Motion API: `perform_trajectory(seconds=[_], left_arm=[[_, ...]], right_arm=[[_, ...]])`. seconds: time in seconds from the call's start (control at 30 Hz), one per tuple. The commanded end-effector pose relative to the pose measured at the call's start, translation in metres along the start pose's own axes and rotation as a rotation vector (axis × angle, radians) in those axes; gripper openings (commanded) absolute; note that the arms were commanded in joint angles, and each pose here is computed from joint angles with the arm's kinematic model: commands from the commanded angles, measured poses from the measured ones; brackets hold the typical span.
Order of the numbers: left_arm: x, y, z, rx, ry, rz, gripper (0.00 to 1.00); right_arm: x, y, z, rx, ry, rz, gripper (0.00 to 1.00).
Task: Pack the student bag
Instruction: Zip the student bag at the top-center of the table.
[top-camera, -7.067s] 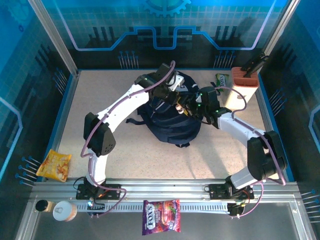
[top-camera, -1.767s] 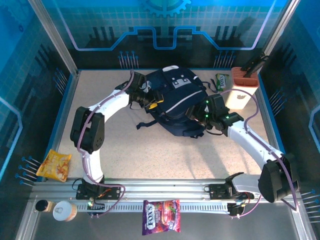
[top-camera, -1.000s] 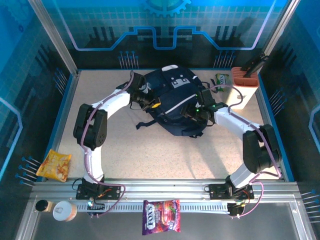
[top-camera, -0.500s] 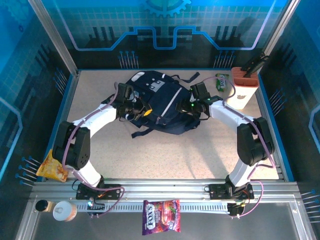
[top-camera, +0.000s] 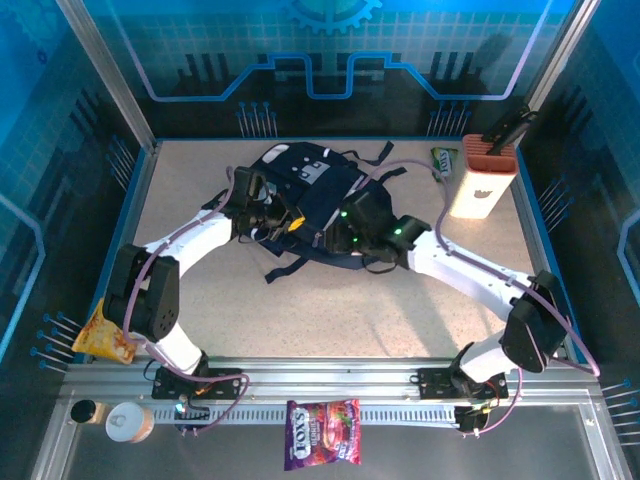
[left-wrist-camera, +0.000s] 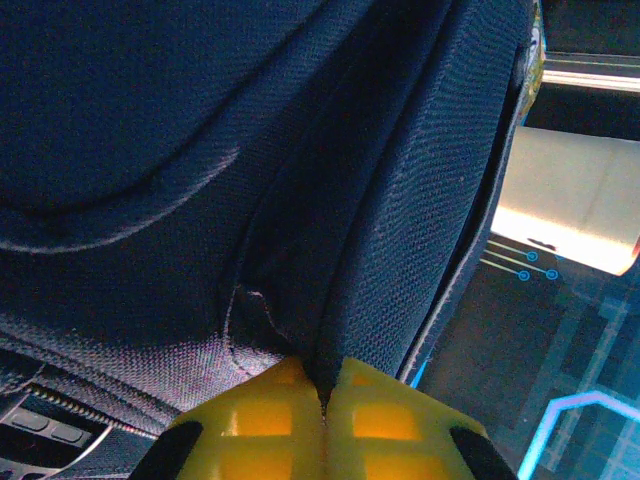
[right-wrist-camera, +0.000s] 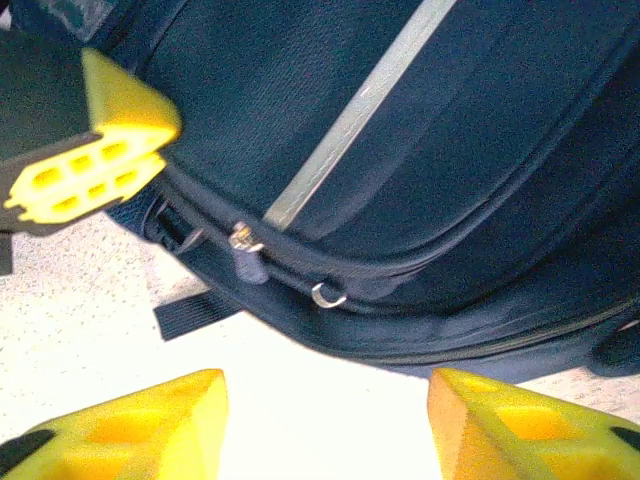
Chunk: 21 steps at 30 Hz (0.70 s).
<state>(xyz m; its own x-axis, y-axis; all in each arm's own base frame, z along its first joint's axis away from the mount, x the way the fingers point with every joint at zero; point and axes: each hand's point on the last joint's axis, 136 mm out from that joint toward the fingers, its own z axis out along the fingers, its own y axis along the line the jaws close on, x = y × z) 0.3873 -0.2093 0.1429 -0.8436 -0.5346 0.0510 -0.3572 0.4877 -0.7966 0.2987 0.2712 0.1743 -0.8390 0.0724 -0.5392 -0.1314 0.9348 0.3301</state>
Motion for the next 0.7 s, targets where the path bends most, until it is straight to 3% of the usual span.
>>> perform_trajectory(seconds=[0.0, 0.07, 0.23, 0.37, 0.47, 0.67], left_arm=[[0.011, -0.025, -0.008, 0.095, 0.054, 0.043, 0.00], [0.011, -0.024, -0.008, 0.093, 0.056, 0.041, 0.00], [0.011, -0.025, -0.012, 0.090, 0.062, 0.048, 0.00], [0.010, -0.025, -0.013, 0.086, 0.064, 0.056, 0.00], [0.011, -0.024, -0.012, 0.084, 0.072, 0.052, 0.00], [0.010, -0.025, -0.010, 0.086, 0.078, 0.046, 0.00]], right_arm=[[0.009, 0.011, 0.020, 0.043, -0.016, 0.044, 0.48], [0.009, 0.020, 0.029, 0.054, -0.018, 0.064, 0.41], [0.002, 0.033, 0.050, 0.073, -0.056, 0.083, 0.35], [-0.005, 0.036, 0.063, 0.113, -0.066, 0.096, 0.35], [-0.010, 0.030, 0.069, 0.155, -0.077, 0.122, 0.41], [-0.013, 0.025, 0.078, 0.199, -0.078, 0.144, 0.38]])
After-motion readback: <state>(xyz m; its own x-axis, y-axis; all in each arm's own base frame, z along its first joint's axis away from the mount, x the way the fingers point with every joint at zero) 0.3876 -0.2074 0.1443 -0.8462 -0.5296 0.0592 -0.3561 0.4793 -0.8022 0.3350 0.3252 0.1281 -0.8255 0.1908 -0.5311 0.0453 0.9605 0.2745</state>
